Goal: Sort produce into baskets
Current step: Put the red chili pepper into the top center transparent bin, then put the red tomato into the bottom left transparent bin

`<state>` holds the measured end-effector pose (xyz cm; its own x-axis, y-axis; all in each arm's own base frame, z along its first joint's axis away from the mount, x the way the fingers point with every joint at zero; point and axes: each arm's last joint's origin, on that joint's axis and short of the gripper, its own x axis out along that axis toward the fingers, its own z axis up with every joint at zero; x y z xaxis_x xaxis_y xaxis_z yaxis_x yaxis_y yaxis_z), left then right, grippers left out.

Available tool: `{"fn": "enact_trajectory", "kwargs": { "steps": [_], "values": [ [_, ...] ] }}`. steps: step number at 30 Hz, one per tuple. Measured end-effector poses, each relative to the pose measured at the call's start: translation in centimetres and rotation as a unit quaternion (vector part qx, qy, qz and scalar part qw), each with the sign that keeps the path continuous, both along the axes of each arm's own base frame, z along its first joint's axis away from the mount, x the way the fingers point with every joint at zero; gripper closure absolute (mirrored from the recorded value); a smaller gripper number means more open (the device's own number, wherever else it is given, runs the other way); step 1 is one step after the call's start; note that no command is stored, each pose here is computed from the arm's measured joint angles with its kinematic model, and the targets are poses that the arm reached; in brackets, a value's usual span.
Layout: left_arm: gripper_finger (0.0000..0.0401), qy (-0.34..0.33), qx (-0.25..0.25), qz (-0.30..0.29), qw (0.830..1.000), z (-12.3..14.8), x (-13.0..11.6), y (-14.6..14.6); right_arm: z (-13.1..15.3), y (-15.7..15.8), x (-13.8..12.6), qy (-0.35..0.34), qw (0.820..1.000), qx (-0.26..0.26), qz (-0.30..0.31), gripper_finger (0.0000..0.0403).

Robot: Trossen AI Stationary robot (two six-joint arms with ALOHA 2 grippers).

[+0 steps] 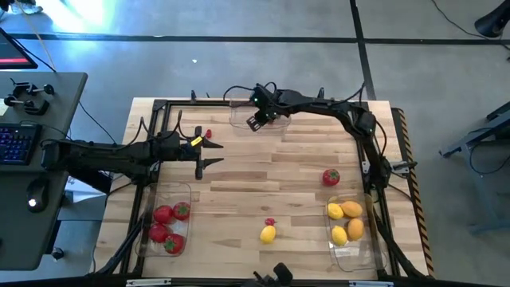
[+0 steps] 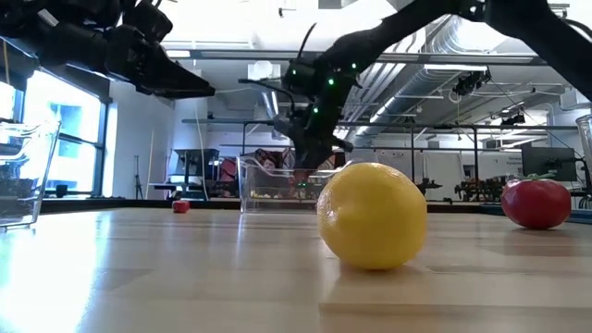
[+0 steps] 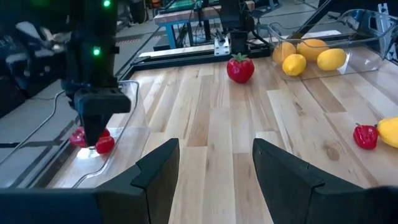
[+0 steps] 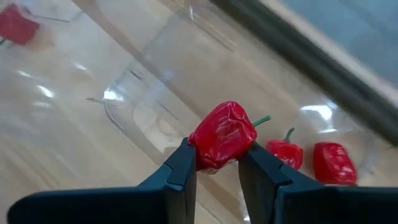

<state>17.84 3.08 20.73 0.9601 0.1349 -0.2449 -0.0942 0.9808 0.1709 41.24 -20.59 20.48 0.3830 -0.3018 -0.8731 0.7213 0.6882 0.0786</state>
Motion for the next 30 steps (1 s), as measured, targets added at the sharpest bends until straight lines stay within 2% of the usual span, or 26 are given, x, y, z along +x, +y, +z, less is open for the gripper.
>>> {"fn": "enact_trajectory", "kwargs": {
  "steps": [3, 12, 15, 20, 25, 30],
  "values": [
    [0.0211, 0.0, 0.0, 0.0, 1.0, 0.0, 0.0, 0.0, -1.2, -0.6, -0.3, 0.016, 1.0, 0.023, -0.008, 0.0324],
    [0.0211, 0.0, 0.0, 0.0, 1.0, 0.0, 0.0, 0.0, -2.6, -1.2, -0.4, 0.034, 0.999, 0.031, -0.011, 0.0321],
    [0.0211, 0.0, 0.0, 0.0, 1.0, 0.0, 0.0, 0.0, -3.0, -1.4, -0.5, 0.04, 0.999, 0.033, -0.012, 0.0303],
    [0.0211, 0.007, -0.001, 0.0, 1.0, -0.1, 0.0, 0.0, -3.1, -1.5, -0.7, 0.056, 0.998, 0.019, -0.012, 0.025],
    [0.0211, 0.009, 0.002, 0.013, 1.0, -0.2, -0.1, 0.1, -3.0, -1.4, -0.7, 0.063, 0.998, 0.014, 0.017, 0.021],
    [0.0224, 0.01, 0.002, 0.013, 1.0, -0.2, -0.1, 0.1, -2.0, -0.2, -0.5, 0.076, 0.996, -0.002, 0.052, 0.0229]
  ]
}}
